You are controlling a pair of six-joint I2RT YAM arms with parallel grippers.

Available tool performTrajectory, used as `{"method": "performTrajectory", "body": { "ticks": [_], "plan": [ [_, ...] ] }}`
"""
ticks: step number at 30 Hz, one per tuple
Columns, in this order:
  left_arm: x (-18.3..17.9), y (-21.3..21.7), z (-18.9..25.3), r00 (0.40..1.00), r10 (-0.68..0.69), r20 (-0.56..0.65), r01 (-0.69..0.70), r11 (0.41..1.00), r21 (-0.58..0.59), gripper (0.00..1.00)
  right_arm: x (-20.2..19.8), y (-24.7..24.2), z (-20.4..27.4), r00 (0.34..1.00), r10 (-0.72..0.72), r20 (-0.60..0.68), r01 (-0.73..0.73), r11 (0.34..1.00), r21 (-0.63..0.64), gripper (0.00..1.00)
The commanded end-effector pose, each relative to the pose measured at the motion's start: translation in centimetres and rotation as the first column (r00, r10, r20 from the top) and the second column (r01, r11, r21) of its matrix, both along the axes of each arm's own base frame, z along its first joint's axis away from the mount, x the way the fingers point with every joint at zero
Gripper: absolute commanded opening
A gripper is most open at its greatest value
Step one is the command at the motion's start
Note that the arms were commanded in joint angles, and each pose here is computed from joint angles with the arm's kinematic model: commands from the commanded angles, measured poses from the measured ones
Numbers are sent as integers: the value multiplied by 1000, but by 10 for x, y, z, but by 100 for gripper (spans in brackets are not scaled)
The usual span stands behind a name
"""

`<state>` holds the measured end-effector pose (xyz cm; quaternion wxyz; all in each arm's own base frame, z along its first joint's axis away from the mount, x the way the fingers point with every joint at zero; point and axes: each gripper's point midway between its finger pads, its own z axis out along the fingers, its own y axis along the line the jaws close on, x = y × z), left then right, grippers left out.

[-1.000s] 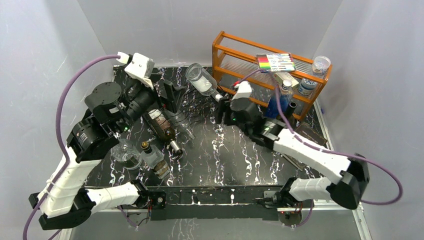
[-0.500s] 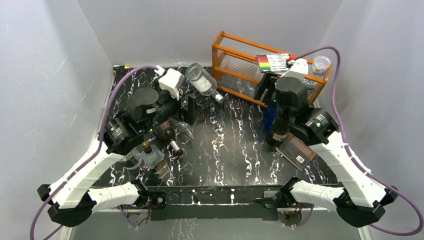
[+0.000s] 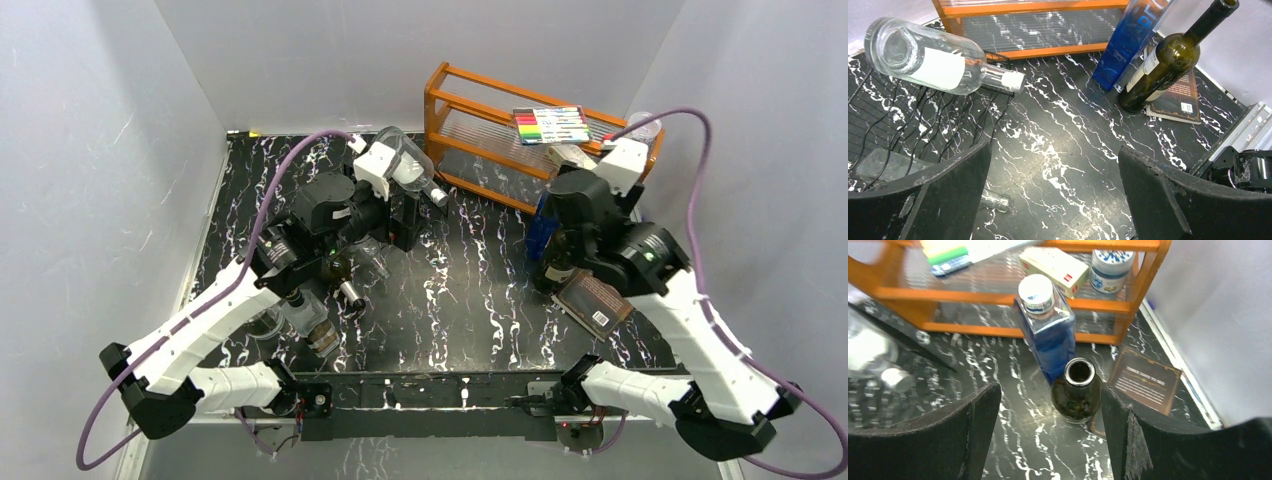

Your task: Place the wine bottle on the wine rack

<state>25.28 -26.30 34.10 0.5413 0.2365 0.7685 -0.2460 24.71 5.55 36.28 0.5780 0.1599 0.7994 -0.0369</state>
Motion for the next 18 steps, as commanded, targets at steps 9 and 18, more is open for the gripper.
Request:
{"method": "performTrajectory", "body": {
  "ticks": [9,18],
  "plan": [
    [-3,4,-2,1000,3,1,-3,1000,-18,98,40,-48,-74,968,-155,-199,137,986,-99,74],
    [-7,8,-5,1000,2,-2,-2,1000,-10,98,50,-40,-84,975,-43,-220,40,999,-19,55]
  ]
}}
